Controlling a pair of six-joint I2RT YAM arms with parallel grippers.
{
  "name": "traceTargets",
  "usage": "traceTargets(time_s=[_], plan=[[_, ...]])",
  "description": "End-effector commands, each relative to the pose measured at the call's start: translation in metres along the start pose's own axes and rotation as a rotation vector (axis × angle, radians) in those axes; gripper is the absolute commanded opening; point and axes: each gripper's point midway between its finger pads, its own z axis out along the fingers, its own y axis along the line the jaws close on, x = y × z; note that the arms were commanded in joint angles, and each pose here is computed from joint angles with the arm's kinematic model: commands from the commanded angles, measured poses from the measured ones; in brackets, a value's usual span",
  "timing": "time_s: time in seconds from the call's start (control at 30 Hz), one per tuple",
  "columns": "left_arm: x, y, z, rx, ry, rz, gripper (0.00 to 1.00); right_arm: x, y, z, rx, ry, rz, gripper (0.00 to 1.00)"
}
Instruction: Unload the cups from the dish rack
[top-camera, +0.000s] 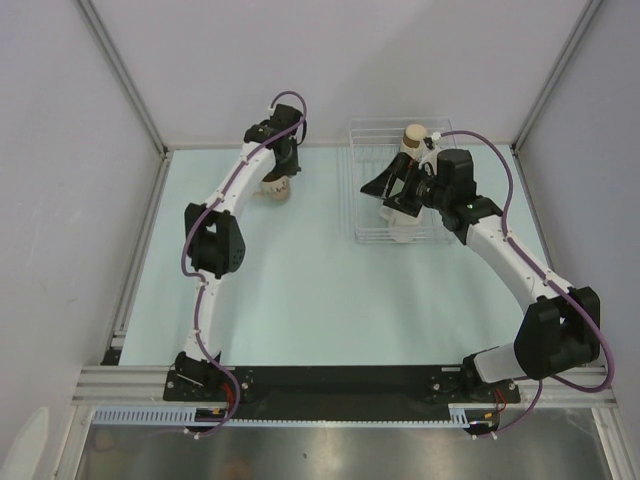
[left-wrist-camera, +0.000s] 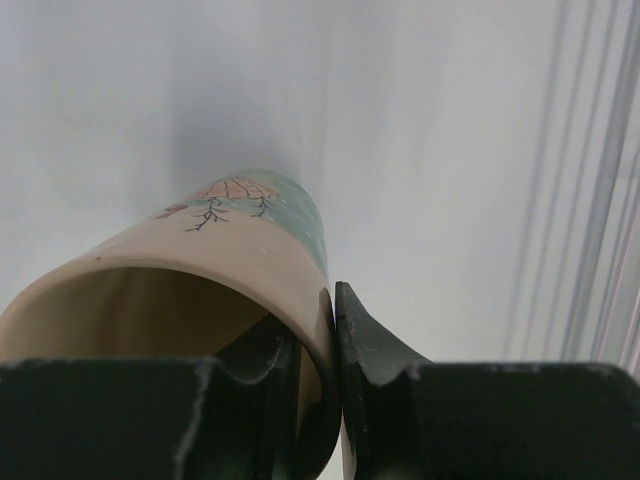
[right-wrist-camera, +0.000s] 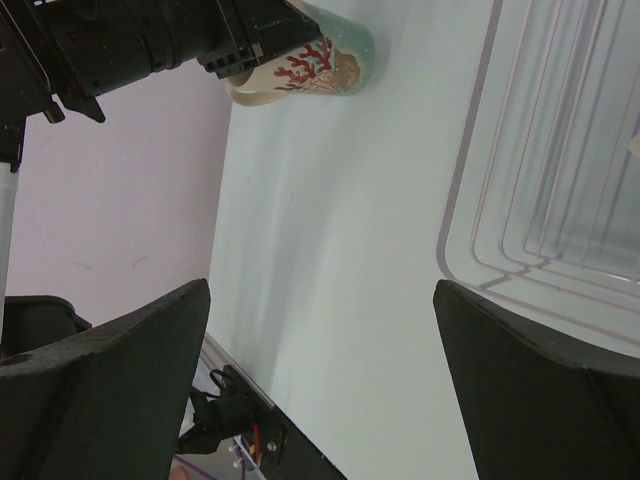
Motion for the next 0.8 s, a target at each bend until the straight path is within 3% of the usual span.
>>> traceTargets(time_s=[0.0, 0.63, 0.77], plan=[[-0.022, -0.005, -0.018, 0.02, -0.074, -0.027, 0.01, -0.009, 0.01, -0.006, -0.026, -0.031, -0.021, 1.0], [0.005, -0.006, 0.021, -0.012, 0.002, -0.016, 0.01, -0.008, 0.005, -0.007, -0.016, -0.022, -0.031, 1.0], [-0.008, -0.006, 0.005, -0.032, -0.053, -0.01, 0.2, -0.008, 0.005, -0.007, -0.017, -0.021, -0.029, 1.0]])
